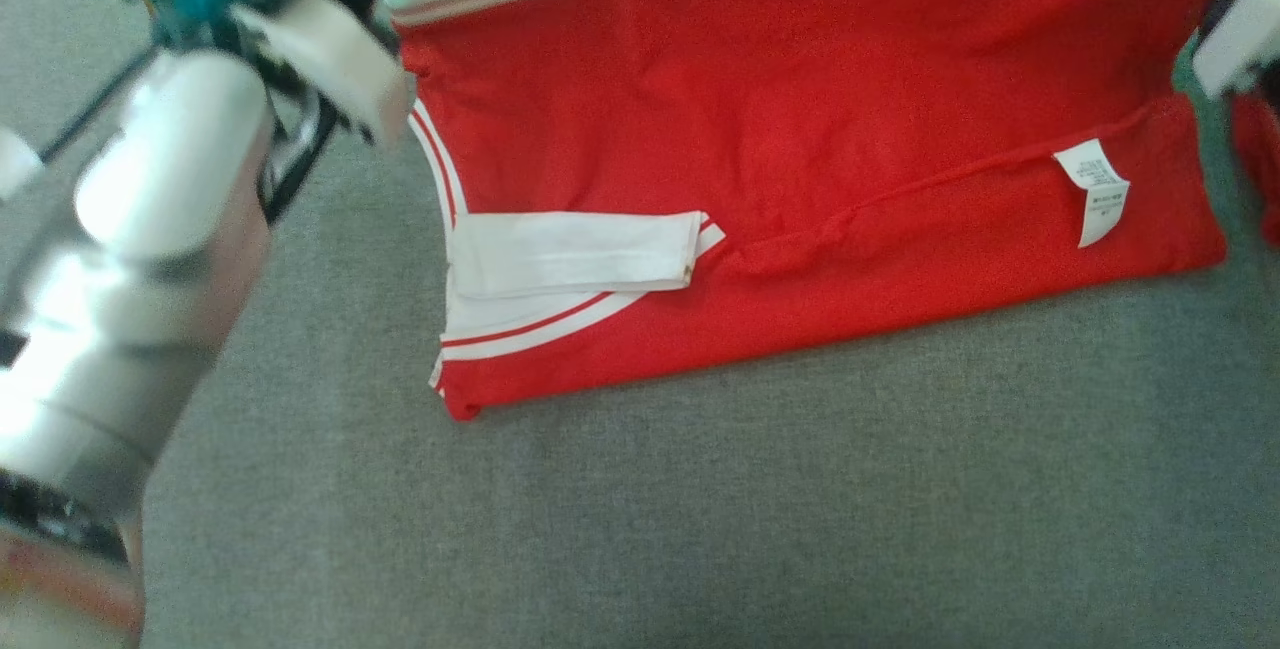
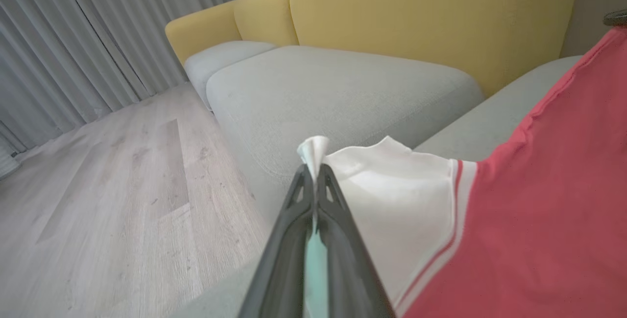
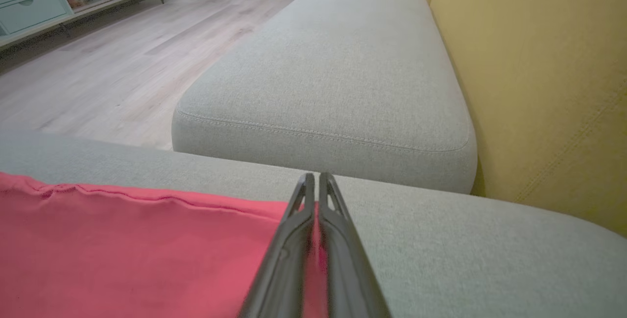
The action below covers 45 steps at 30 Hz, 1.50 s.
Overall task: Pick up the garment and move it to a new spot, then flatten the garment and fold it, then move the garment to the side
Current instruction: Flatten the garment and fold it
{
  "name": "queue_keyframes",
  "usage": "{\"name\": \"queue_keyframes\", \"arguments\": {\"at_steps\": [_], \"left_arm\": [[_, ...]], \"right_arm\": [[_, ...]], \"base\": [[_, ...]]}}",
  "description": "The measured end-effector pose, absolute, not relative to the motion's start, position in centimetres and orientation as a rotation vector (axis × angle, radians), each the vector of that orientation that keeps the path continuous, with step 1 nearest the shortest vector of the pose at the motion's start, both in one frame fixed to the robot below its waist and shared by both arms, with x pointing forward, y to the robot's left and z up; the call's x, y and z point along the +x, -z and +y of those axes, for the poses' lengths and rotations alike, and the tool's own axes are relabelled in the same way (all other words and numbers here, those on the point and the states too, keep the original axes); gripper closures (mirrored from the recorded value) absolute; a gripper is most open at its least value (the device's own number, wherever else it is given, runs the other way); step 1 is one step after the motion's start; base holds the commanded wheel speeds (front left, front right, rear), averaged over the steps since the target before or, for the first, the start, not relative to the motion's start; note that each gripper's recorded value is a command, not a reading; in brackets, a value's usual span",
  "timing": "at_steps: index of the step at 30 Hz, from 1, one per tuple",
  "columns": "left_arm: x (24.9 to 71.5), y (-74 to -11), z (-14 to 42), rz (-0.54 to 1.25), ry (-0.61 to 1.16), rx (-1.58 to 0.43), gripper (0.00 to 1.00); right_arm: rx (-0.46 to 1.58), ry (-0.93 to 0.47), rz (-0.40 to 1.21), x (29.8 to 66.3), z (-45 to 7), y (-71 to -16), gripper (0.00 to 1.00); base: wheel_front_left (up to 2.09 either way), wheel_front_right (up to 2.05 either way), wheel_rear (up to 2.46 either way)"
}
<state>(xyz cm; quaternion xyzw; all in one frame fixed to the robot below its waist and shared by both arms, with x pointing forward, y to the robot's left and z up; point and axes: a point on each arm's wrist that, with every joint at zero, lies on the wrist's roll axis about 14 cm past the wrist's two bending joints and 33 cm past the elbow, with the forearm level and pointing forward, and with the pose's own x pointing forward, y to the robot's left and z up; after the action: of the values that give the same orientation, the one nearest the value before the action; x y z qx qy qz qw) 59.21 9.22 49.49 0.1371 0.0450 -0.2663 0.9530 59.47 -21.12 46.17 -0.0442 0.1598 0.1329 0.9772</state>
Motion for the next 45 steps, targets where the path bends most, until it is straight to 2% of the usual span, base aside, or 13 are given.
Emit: {"name": "queue_keyframes", "arguments": {"at_steps": [10, 20, 31, 45], "left_arm": [[51.5, -47.1, 9.3, 0.253, 0.636, 0.223, 1.00], [42.7, -44.9, 9.2, 0.502, 0.761, 0.201, 1.00], [38.3, -45.2, 8.3, 0.622, 0.835, 0.180, 1.00], [37.3, -42.9, 7.6, 0.708, 0.867, 0.182, 1.00]], "right_arm": [[-0.071, -0.326, 0.489, 54.1, -21.6, -44.1, 1.00], [-0.170, -0.390, 0.696, 49.0, -22.4, -41.8, 1.00], [-0.215, -0.407, 0.812, 46.1, -23.1, -40.4, 1.00], [-0.217, -0.397, 0.907, 44.3, -24.1, -38.5, 1.00]], "base": [[0.00, 0.00, 0.00], [0.00, 0.00, 0.00], [0.00, 0.00, 0.00], [0.00, 0.00, 0.00]]}}
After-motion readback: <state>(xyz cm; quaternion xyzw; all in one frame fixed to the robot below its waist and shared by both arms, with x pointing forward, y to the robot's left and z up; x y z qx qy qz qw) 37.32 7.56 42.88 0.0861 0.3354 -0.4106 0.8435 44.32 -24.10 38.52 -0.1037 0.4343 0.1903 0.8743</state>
